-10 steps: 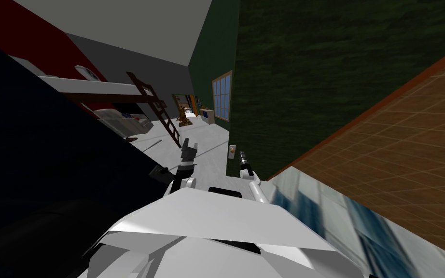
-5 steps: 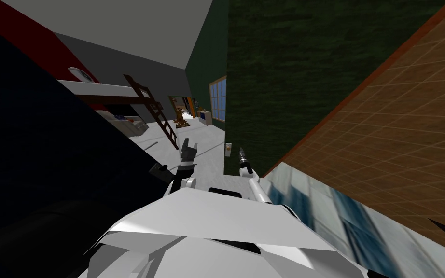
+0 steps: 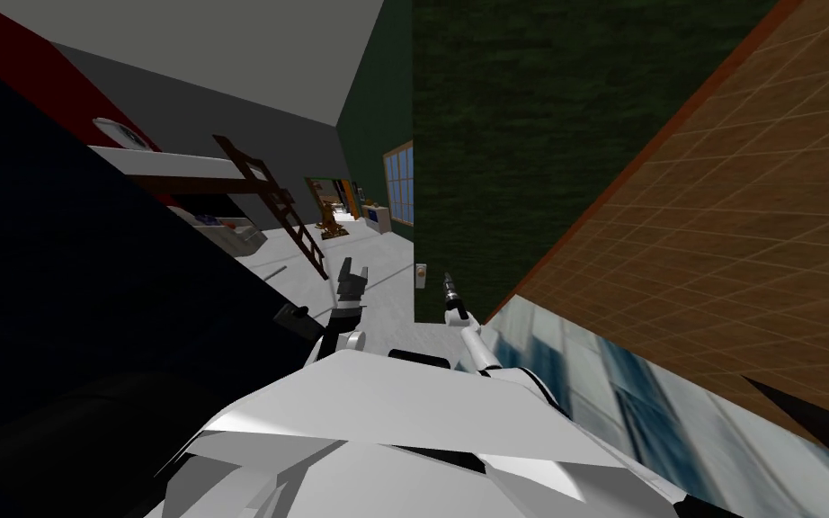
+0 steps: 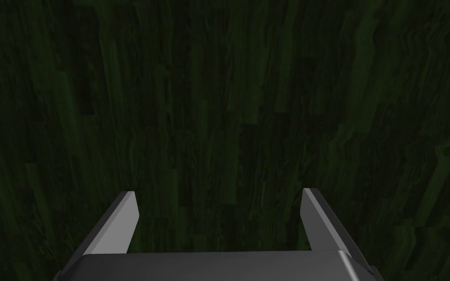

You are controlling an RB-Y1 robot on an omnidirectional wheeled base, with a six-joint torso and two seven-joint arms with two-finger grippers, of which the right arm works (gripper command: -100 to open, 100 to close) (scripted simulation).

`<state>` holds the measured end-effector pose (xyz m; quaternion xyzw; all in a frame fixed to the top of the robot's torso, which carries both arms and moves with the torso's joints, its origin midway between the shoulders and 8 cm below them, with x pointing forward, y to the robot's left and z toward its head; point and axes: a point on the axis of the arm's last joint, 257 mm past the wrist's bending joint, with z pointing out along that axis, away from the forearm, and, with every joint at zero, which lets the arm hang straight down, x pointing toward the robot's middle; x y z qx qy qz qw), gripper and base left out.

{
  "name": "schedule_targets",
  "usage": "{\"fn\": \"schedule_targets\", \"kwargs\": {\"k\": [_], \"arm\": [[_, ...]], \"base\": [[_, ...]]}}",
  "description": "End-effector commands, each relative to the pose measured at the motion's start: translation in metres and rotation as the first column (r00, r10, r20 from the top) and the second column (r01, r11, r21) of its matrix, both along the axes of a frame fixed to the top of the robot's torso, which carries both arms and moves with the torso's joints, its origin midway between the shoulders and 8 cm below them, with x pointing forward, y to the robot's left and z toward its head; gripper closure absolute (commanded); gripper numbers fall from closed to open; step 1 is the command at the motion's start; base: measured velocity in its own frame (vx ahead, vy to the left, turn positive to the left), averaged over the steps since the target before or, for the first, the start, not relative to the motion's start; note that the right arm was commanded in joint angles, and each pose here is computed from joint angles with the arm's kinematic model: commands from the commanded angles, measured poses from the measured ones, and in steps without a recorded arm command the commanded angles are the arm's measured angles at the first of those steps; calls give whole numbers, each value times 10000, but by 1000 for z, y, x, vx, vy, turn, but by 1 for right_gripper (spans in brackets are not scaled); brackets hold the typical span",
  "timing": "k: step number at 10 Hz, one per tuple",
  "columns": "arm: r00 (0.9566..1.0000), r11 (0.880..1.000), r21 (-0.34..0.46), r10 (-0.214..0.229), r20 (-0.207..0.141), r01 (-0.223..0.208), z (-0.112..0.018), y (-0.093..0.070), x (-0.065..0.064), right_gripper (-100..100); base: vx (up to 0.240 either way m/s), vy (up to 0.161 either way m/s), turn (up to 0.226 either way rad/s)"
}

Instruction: Push the door open

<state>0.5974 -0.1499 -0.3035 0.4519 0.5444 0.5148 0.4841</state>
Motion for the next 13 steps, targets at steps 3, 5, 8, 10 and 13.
{"fn": "schedule_targets", "kwargs": {"k": [3, 5, 8, 10, 13], "arm": [[9999, 9998, 148, 139, -10, -139, 2, 13, 8, -100], [9998, 9995, 231, 215, -20, -214, 3, 21, 11, -100], [9992, 9983, 433, 396, -48, -394, 6, 39, 16, -100], [9989, 9976, 512, 467, -60, -464, 6, 46, 17, -100], [9986, 9970, 575, 523, -69, -518, 7, 51, 17, -100]], "base": [[-88, 0, -62], [-98, 28, -58], [-128, 76, -44], [-149, 151, -16], [-34, 29, -21]]}}
